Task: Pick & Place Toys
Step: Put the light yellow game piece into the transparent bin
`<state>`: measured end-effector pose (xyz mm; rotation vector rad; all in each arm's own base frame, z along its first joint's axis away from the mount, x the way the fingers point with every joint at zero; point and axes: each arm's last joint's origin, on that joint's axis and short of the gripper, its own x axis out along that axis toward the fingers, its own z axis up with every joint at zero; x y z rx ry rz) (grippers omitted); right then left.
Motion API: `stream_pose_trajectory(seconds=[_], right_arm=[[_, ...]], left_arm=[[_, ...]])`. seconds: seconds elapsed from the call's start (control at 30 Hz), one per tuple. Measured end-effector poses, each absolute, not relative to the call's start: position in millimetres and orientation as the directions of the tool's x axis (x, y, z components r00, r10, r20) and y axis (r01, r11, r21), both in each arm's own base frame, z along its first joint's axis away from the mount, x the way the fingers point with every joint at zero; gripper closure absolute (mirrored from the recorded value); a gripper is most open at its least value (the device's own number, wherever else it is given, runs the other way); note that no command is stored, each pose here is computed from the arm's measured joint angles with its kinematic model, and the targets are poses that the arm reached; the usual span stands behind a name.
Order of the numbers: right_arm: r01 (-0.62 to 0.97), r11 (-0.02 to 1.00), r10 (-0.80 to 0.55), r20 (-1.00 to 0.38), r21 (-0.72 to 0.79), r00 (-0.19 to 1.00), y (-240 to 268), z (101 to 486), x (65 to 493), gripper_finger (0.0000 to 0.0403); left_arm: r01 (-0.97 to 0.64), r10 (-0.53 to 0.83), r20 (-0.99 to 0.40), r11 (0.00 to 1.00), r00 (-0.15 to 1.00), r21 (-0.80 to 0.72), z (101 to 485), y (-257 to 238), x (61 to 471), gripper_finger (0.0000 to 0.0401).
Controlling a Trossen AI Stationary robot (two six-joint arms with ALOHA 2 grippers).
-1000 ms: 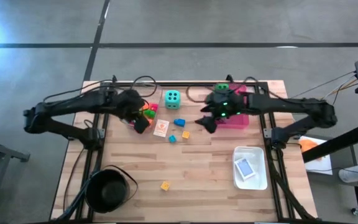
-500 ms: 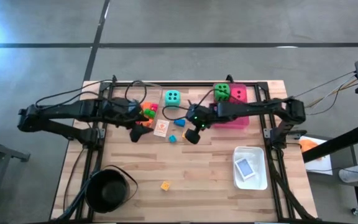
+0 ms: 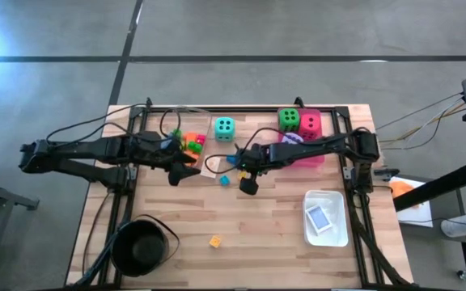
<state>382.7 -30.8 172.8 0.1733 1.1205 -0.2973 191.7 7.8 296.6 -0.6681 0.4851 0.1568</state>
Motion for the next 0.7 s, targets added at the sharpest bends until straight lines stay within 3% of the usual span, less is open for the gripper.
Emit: stream_pose_trajectory(seconds=[0.43,0.53,0.7], right_arm=[[0.260,0.964,-0.158,-0.910,-0.057,0.384,-27,140,395,0.0069],[0.260,0.964,-0.163,-0.910,-0.063,0.382,-26,139,395,0.0109],[0.289,0.949,-0.232,-0.894,-0.123,0.382,-27,140,395,0.0208]], left_arm=[[-0.280,-0.025,-0.473,0.778,0.881,-0.562,297,8,192,0.0075],[-0.282,-0.026,-0.477,0.778,0.879,-0.562,297,7,192,0.0075],[-0.282,-0.025,-0.476,0.778,0.879,-0.562,297,7,192,0.0075]])
